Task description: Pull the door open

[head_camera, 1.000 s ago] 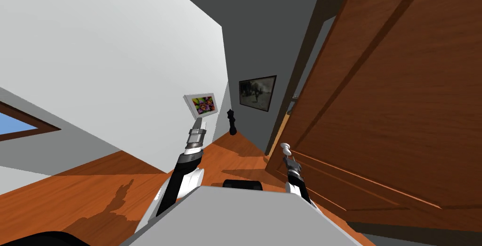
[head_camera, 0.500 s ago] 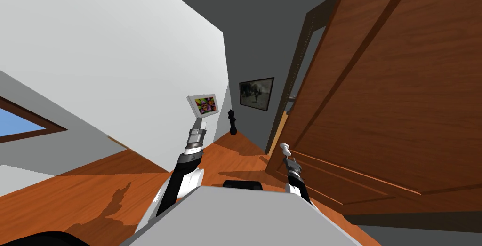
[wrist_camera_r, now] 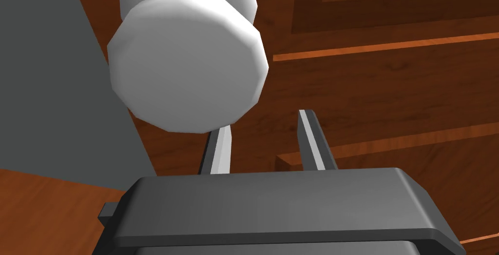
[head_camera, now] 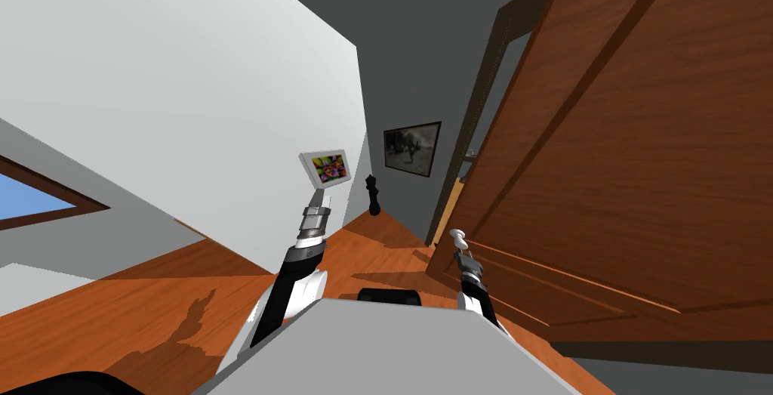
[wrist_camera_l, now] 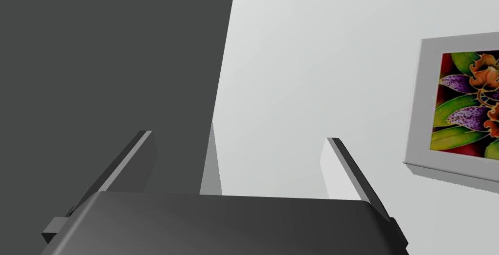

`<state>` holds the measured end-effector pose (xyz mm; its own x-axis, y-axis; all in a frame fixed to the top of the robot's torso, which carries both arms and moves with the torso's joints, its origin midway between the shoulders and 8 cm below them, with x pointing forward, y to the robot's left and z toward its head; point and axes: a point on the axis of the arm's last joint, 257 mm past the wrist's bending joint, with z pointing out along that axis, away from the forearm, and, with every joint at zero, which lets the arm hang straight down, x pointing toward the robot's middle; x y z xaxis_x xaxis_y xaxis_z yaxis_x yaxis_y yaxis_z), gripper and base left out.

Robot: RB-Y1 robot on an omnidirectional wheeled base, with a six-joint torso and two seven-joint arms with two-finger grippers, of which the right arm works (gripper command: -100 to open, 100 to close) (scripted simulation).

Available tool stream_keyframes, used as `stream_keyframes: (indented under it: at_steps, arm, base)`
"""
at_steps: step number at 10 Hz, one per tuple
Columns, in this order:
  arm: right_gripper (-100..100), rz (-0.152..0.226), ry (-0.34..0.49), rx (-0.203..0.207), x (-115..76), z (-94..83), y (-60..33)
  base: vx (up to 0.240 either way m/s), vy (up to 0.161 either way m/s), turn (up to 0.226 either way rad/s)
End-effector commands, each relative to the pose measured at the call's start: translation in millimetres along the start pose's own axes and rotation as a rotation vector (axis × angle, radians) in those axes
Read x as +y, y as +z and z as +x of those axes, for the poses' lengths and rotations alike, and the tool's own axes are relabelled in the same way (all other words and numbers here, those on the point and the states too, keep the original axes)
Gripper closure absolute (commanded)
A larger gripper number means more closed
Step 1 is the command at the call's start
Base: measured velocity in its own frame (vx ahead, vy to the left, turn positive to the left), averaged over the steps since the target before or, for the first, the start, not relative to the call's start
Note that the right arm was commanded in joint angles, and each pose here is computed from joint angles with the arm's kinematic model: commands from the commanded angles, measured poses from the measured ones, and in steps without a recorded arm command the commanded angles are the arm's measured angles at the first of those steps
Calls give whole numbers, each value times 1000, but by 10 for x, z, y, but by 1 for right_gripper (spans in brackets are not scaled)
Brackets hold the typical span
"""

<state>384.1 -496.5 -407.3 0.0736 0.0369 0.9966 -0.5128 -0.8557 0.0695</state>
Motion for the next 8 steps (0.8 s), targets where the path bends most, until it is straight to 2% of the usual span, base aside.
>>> stream_keyframes:
  at_steps: [1, 3, 5, 6, 7, 8]
  arm:
    - [-100, 21, 54, 42, -220, 162, 69]
    - [-100, 21, 62, 44, -226, 169, 71]
    - [-100, 21, 62, 44, -226, 169, 71]
    - [-100, 2, 47, -6, -84, -22, -33]
    - [-100, -5, 46, -26, -31, -35, 46]
    - [-100, -4, 47, -29, -33, -18, 90]
  base:
    - [-119, 56, 0]
    - [-95, 57, 6]
    - [-31, 5, -6]
    - [-3, -28, -41]
    - [-13, -20, -94]
    - [-22, 10, -50]
